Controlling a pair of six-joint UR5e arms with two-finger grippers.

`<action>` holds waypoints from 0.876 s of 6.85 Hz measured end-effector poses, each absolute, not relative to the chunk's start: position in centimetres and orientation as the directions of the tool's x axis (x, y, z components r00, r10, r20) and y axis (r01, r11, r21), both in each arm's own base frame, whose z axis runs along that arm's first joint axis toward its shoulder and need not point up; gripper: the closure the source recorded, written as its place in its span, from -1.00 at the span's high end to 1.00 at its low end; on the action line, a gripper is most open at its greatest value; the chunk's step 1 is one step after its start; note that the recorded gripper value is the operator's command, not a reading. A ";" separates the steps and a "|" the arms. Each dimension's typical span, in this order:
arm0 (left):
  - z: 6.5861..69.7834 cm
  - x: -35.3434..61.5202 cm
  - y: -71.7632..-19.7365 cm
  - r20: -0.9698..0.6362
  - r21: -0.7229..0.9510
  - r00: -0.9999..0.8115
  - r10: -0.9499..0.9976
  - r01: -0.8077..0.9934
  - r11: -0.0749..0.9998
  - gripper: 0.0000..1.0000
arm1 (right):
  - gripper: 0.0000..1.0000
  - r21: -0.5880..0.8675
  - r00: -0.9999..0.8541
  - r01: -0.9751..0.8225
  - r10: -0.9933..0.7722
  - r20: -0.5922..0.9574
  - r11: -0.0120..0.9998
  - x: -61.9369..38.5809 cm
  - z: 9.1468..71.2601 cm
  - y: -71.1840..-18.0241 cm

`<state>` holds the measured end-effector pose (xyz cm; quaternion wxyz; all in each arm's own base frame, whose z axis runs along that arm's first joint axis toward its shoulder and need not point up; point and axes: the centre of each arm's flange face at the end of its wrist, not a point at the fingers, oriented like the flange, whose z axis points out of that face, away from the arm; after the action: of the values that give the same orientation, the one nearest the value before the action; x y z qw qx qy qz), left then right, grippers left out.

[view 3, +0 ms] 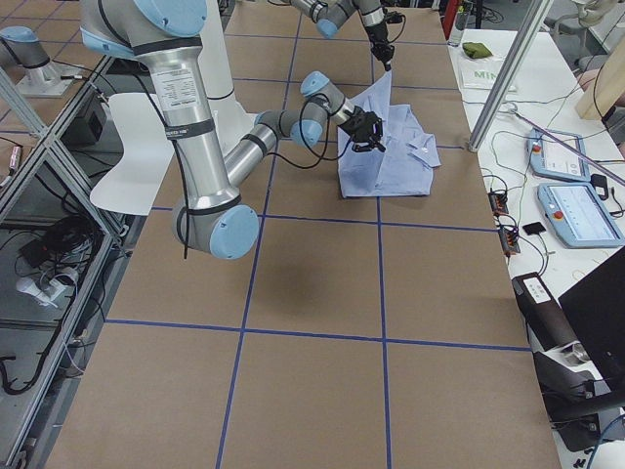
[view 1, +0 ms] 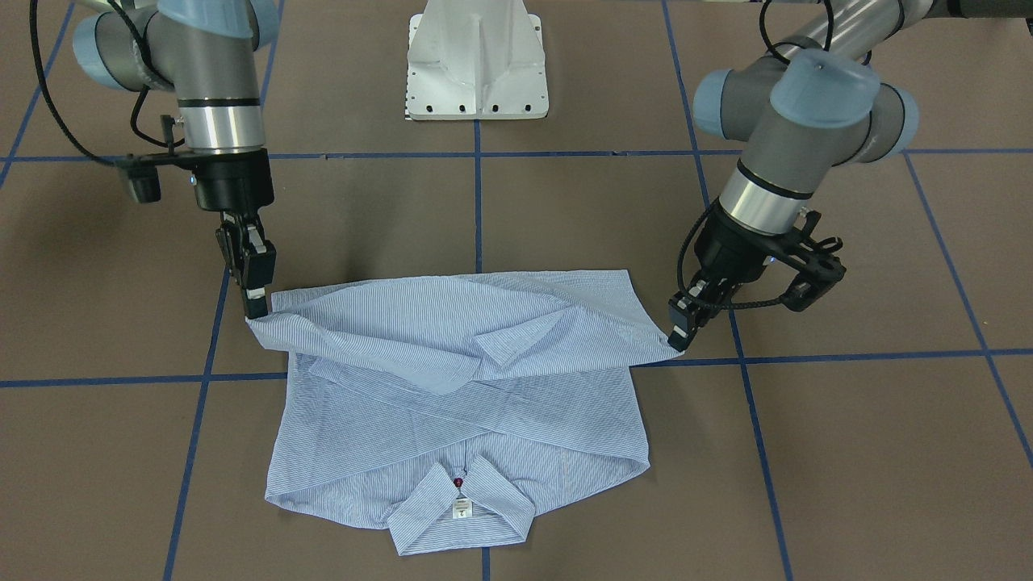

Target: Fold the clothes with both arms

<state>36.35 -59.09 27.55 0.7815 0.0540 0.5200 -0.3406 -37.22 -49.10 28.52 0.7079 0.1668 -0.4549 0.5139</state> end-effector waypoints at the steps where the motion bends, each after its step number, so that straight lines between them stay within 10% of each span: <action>1: 28.6 37.8 -61.7 -0.850 -0.255 0.240 -0.470 0.593 0.763 -1.00 | -1.00 -0.207 0.098 -0.882 0.594 0.798 0.423 -38.3 29.5 -51.9; 5: 32.0 42.8 -69.1 -0.856 -0.193 0.266 -0.444 0.633 0.750 -1.00 | -1.00 -0.153 0.192 -0.878 0.629 0.753 0.453 -42.9 36.2 -58.6; 6: 32.5 43.3 -69.7 -0.855 -0.176 0.280 -0.437 0.635 0.752 -0.37 | -0.50 -0.156 0.201 -0.872 0.630 0.750 0.464 -43.2 36.9 -58.9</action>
<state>43.30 -69.67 32.52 0.7939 0.1002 0.4958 -0.3375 -43.21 -58.95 36.94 0.7597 0.1536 -0.3937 0.4942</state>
